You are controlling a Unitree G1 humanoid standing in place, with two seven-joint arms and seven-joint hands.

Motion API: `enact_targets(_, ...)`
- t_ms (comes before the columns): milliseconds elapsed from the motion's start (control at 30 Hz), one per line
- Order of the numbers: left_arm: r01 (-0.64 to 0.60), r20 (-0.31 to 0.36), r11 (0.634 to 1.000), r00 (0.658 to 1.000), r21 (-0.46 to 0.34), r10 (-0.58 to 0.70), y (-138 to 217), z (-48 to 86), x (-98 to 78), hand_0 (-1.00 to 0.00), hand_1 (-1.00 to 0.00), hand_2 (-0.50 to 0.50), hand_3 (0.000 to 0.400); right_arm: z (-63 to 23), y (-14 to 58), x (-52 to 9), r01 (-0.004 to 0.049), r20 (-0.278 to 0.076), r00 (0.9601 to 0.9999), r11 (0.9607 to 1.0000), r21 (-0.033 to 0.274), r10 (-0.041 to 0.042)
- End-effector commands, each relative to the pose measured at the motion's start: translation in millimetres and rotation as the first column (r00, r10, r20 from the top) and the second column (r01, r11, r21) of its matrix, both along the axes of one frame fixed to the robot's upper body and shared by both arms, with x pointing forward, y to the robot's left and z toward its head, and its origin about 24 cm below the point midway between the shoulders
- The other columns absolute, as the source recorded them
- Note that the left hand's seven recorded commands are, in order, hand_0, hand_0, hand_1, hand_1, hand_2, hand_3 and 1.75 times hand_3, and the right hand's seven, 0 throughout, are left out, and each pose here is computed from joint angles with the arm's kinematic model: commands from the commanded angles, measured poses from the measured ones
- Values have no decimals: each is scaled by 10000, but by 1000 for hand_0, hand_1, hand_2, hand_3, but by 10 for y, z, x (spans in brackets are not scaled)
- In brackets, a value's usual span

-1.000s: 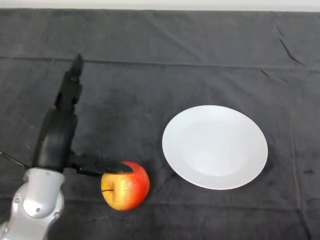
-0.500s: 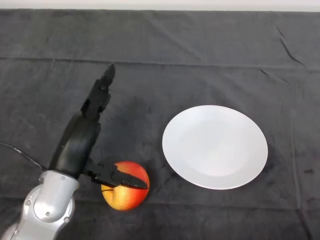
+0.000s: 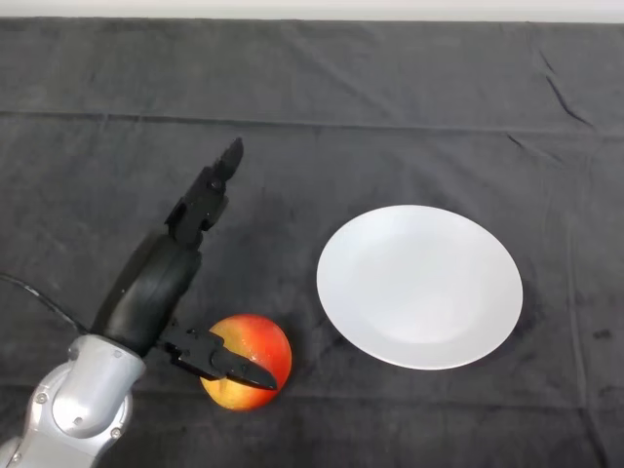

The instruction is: Move the apple to the plate

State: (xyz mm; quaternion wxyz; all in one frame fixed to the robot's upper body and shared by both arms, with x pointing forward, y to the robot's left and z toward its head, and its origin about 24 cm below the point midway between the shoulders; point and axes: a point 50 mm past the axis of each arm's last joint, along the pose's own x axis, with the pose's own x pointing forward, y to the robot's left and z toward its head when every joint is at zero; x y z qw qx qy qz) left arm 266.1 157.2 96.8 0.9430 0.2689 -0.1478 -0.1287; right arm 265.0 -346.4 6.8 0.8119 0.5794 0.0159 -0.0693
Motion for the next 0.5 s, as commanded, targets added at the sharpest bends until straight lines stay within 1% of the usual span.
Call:
enact_targets(33, 386, -439, 9961, 9984, 790, -352, 33, -128, -91, 0, 0, 0, 0, 58, -54, 6, 108, 46, 9999, 9997, -215, -107)
enact_targets(333, 640, -1079, 9885, 9929, 1371, -493, 53, -265, -97, 0, 0, 0, 0, 58, -54, 6, 108, 47, 9999, 9997, -213, -107)
enact_targets(500, 888, -1490, 9809, 9868, 1733, -630, 73, -367, -97, 0, 0, 0, 0, 58, -55, 6, 108, 47, 9999, 9997, -211, -107)
